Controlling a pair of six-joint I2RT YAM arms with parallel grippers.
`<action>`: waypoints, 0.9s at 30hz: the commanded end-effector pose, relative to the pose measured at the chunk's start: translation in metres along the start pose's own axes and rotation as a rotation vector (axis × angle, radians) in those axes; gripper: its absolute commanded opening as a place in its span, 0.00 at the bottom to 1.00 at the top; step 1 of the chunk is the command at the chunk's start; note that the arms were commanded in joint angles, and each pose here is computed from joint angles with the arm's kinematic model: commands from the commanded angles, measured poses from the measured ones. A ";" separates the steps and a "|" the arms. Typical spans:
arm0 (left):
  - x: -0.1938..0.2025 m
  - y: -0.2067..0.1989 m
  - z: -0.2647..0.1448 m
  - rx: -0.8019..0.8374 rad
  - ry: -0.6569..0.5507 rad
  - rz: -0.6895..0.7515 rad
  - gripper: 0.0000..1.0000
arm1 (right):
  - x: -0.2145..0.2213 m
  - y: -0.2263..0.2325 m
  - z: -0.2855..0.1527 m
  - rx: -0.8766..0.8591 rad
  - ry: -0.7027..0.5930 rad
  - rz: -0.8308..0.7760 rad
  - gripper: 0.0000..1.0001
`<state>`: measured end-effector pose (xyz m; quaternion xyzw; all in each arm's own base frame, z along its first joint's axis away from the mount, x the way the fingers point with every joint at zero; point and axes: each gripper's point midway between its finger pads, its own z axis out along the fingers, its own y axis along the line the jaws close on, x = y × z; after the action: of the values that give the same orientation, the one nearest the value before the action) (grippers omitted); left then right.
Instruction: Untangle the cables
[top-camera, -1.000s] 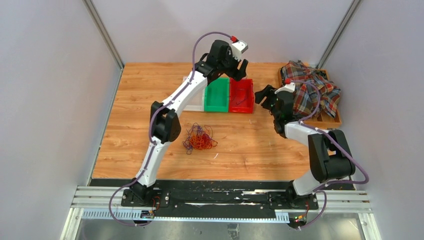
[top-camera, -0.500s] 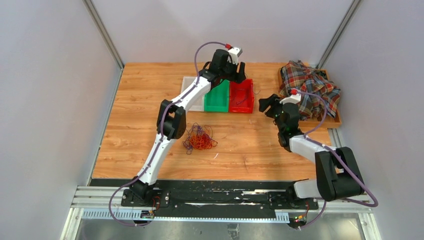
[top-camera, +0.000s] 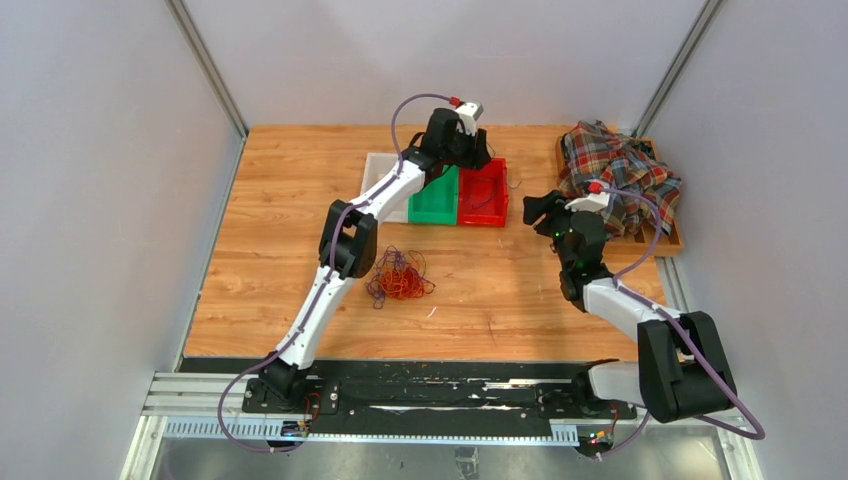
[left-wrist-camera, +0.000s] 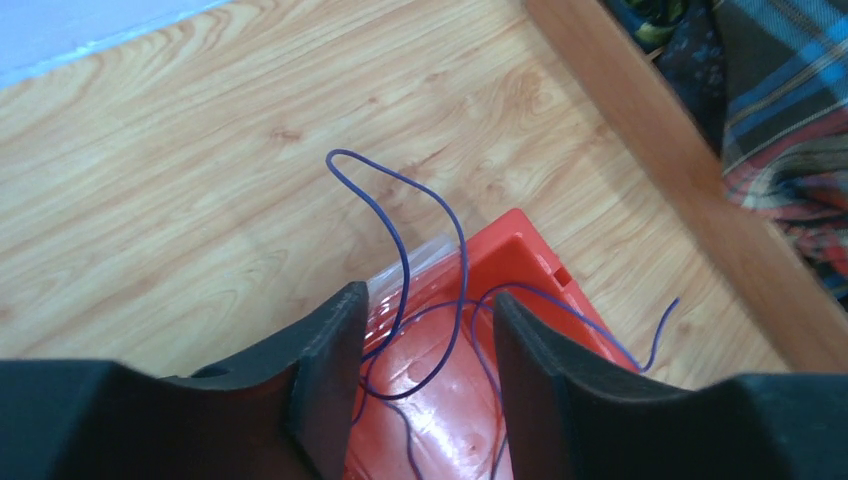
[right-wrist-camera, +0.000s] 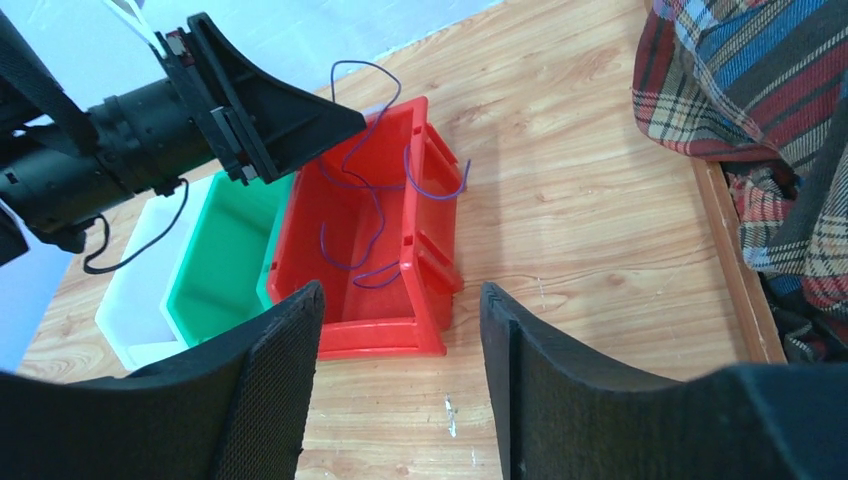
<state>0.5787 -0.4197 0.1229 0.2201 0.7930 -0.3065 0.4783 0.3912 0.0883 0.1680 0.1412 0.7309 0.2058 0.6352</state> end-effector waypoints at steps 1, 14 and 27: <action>-0.009 -0.003 0.007 0.038 -0.058 -0.004 0.46 | -0.011 -0.008 -0.004 0.029 -0.047 -0.004 0.57; -0.031 -0.018 -0.006 0.100 -0.110 0.081 0.01 | -0.005 -0.008 -0.005 0.025 -0.033 0.023 0.44; -0.013 -0.047 -0.051 0.198 0.010 0.048 0.01 | 0.006 -0.015 -0.007 0.045 -0.004 0.038 0.42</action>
<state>0.5374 -0.4195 0.1264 0.2678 0.7762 -0.3527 0.4488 0.3857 0.0849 0.1630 0.1552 0.7308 0.2058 0.6320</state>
